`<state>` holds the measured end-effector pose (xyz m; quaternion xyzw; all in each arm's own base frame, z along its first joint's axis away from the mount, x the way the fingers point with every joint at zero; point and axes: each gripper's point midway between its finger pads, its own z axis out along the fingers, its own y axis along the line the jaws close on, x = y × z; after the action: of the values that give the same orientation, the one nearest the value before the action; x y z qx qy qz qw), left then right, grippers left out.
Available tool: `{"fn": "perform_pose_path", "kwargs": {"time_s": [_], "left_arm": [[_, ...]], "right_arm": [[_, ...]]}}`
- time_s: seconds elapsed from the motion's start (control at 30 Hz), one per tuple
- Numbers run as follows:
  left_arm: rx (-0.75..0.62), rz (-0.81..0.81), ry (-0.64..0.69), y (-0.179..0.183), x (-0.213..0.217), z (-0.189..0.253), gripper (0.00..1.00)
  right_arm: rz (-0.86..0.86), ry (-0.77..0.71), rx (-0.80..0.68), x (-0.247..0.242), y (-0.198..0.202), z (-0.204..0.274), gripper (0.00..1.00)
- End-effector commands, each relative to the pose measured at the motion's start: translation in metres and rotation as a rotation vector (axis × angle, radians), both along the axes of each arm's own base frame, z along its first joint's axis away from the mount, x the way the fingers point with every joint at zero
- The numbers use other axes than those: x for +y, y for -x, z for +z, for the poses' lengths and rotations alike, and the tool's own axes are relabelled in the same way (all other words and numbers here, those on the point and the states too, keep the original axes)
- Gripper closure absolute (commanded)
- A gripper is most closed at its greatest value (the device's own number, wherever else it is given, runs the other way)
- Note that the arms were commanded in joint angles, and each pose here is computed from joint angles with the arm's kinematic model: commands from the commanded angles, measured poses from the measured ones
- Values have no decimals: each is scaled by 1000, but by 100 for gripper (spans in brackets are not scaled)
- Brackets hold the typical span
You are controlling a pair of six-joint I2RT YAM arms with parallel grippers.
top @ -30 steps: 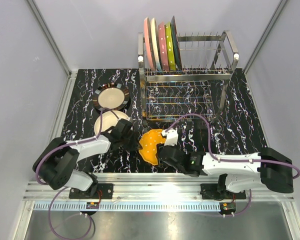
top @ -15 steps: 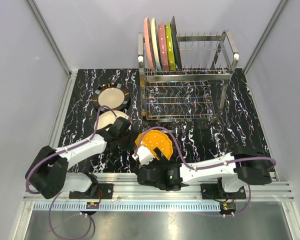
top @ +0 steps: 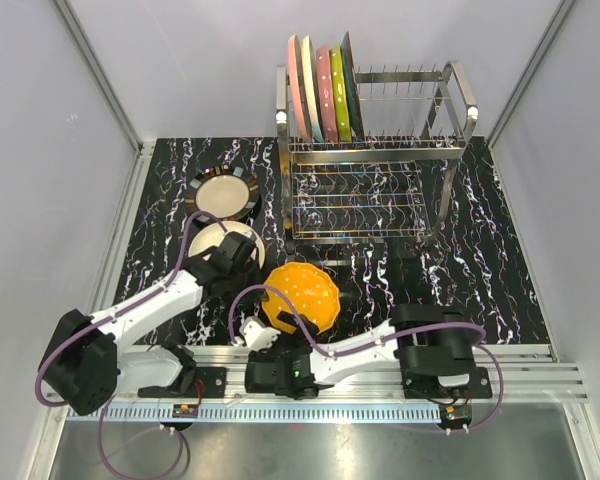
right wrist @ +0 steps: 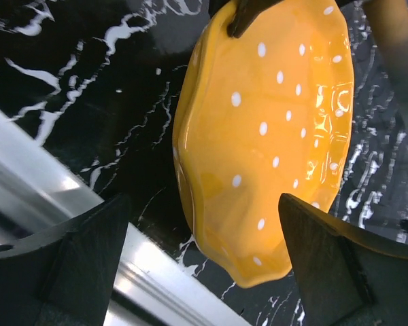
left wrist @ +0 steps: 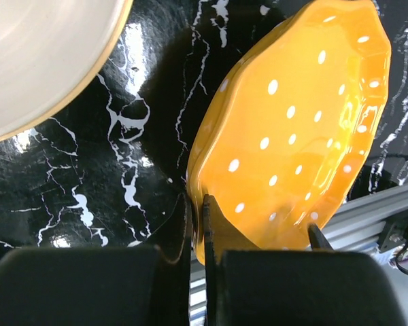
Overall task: Load the plates into the dish rack
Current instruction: Pass the plate from the left arm to the right, then insert the plate into the dish rack
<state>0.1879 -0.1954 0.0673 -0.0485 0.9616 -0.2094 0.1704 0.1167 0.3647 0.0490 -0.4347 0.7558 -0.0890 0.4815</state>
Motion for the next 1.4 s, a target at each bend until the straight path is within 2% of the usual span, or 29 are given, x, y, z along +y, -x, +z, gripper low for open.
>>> {"fn": "perform_pose_path", "kwargs": {"time_s": [0.0, 0.03, 0.13, 0.17, 0.23, 0.27, 0.33, 0.4, 0.5, 0.53, 0.6, 0.77, 0.8, 0.93, 1.0, 1.17, 1.3, 1.37], "left_arm": [[-129, -43, 204, -18, -35, 65, 100], [-132, -47, 209, -16, -34, 69, 100], [-134, -63, 210, -13, -34, 73, 100], [-127, -64, 197, -11, -31, 71, 100], [-119, -71, 179, -10, -29, 67, 100], [-111, -75, 177, -8, -28, 65, 100], [-99, -81, 174, -6, -29, 61, 100], [-96, -86, 175, -6, -30, 59, 100], [-113, -88, 172, -11, -31, 63, 100], [-118, -89, 174, -12, -32, 65, 94], [-141, -94, 195, -16, -36, 75, 71], [-277, -133, 270, -38, -46, 130, 39], [-309, -135, 270, -42, -43, 140, 27], [-375, -75, 266, -68, -17, 172, 13], [-391, -66, 256, -75, -6, 182, 1], [-446, 15, 213, -91, 38, 196, 1], [-593, 59, 85, -89, 74, 212, 1], [-631, 135, -6, -89, 95, 201, 1]], "right_arm": [[-75, 42, -148, -6, -20, 15, 5], [-90, 64, -168, -8, -23, 11, 7], [-116, 125, -246, -17, -33, 15, 23], [-124, 141, -284, -18, -35, 21, 34], [-133, 169, -319, -20, -38, 26, 46], [-139, 175, -343, -20, -39, 32, 60], [-128, 189, -345, -20, -39, 37, 71], [-102, 135, -324, -12, -33, 46, 86], [-20, 61, -247, 2, -20, 56, 100], [13, 25, -203, 8, -11, 55, 100], [37, -40, -167, 14, -4, 67, 100], [103, -146, -84, 28, 19, 84, 100], [110, -166, -77, 29, 22, 90, 100], [143, -256, -48, 36, 36, 111, 100], [157, -318, -22, 36, 43, 125, 100], [186, -447, 54, 31, 52, 146, 100], [207, -588, 88, 17, 53, 191, 100], [246, -688, 100, 20, 57, 222, 100]]}}
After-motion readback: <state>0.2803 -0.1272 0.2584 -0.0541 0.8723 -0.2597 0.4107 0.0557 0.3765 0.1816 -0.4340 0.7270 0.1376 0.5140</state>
